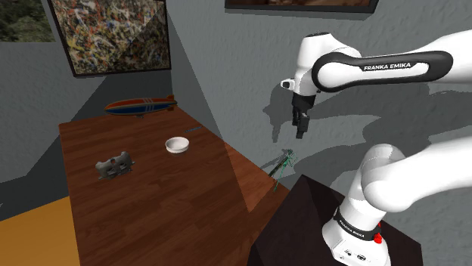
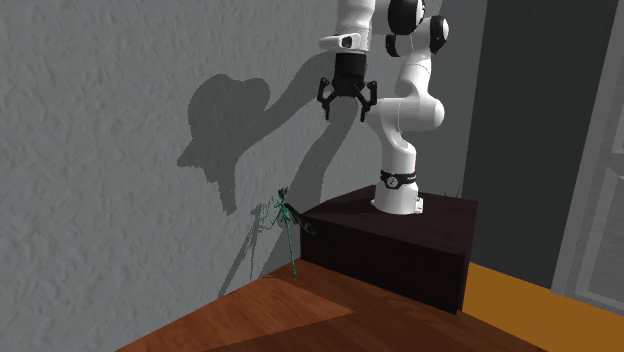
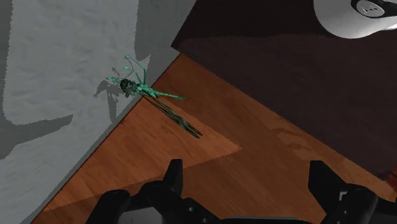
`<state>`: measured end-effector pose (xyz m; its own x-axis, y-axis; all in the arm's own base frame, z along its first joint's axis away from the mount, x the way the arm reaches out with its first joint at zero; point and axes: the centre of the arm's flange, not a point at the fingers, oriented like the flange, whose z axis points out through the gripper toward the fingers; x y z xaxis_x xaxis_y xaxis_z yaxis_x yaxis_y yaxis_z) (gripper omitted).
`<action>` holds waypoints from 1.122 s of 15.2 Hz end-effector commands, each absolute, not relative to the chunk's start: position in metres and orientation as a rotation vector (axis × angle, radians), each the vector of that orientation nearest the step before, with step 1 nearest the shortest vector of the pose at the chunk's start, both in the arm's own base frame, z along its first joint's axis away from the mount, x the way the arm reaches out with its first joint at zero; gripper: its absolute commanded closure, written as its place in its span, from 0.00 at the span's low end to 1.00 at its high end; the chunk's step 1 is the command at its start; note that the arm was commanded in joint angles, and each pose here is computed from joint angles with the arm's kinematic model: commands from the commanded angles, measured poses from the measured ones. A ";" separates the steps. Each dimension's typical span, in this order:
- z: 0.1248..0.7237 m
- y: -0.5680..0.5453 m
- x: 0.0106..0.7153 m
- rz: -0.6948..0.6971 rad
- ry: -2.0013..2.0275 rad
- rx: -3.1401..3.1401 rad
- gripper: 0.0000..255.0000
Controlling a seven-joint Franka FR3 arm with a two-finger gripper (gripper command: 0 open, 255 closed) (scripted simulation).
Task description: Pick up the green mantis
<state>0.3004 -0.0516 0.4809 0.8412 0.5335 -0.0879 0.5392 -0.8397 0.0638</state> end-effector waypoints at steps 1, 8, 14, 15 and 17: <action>0.461 -0.066 0.303 -0.119 0.945 2.895 0.00; 0.383 -0.109 0.319 -0.182 1.228 2.757 0.00; 0.317 -0.144 0.337 -0.234 1.456 2.616 0.00; 0.306 -0.150 0.340 -0.243 1.493 2.591 0.00; 0.284 -0.161 0.347 -0.260 1.565 2.539 0.00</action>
